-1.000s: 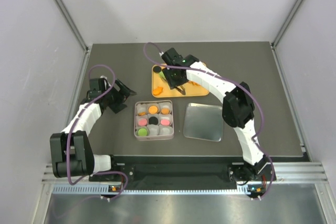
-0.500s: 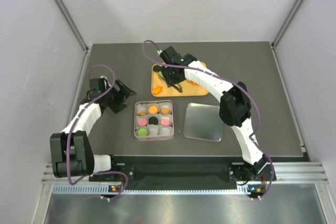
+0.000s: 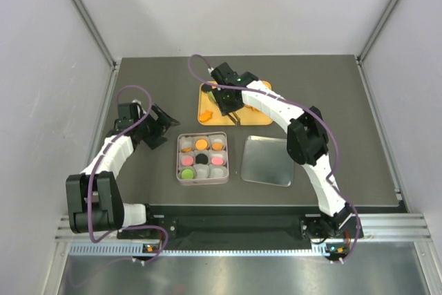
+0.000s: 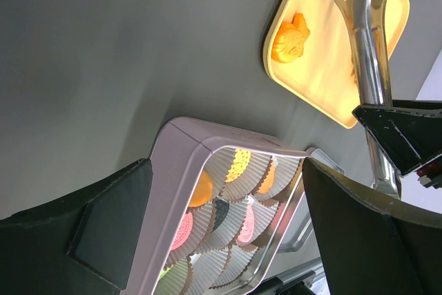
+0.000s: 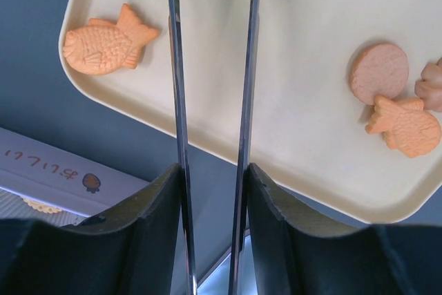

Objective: Pack the cookies

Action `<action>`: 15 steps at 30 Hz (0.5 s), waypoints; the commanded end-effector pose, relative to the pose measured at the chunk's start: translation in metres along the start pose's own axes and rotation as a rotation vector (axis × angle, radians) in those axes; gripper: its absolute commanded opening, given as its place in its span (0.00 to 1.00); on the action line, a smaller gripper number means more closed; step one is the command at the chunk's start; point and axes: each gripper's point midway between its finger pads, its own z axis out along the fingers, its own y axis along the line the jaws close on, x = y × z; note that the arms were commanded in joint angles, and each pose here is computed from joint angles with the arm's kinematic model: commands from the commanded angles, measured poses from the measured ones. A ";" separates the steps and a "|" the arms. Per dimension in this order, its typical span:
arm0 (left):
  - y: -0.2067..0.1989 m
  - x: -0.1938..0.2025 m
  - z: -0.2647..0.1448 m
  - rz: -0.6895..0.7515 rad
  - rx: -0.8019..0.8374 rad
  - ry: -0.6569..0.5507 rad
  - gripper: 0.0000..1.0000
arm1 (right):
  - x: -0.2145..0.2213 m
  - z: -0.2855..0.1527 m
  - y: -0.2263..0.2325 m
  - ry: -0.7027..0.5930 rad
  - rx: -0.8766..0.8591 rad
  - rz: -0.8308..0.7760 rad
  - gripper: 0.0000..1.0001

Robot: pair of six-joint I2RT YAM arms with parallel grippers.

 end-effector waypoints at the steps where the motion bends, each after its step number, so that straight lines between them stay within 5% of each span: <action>1: -0.008 -0.008 0.000 0.011 0.038 -0.020 0.94 | -0.035 -0.005 0.001 -0.115 -0.021 0.039 0.39; 15: -0.009 -0.007 -0.001 0.015 0.043 -0.019 0.94 | -0.003 -0.055 -0.014 -0.122 -0.017 0.042 0.37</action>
